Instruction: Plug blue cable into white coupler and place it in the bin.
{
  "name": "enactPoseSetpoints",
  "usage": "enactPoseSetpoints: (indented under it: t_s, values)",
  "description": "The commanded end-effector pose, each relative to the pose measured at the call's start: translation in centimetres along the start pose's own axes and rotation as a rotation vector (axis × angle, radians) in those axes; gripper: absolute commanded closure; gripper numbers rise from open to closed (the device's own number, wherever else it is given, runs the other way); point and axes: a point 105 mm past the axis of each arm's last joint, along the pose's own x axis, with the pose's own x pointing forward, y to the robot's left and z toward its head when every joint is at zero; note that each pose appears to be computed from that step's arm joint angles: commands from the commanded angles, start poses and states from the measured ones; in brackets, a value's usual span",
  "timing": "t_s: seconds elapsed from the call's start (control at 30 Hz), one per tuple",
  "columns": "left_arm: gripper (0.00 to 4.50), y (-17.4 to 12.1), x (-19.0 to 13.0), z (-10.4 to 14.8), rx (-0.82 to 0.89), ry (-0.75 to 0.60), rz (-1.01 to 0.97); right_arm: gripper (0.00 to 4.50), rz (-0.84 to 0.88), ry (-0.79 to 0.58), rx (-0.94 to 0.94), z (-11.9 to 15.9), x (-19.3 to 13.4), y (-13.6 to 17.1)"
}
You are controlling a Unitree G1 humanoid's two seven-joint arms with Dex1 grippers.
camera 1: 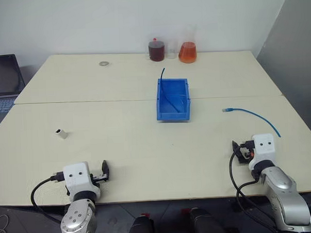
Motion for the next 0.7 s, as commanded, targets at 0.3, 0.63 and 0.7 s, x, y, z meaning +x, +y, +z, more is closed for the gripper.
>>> enactPoseSetpoints:
  t_s: [0.3,0.63,0.7]
  values:
    - [0.0,1.9,-0.5,0.7,0.02,-0.033,0.114,0.58,-0.006,-0.071,-0.005,1.6,0.0,0.1]
    - [0.0,2.3,-0.2,0.6,0.02,-0.032,0.141,0.58,-0.01,-0.075,-0.01,1.7,0.0,0.0]
    - [0.0,2.3,-0.1,0.6,0.018,-0.033,0.145,0.58,-0.012,-0.076,-0.013,1.8,0.0,0.0]
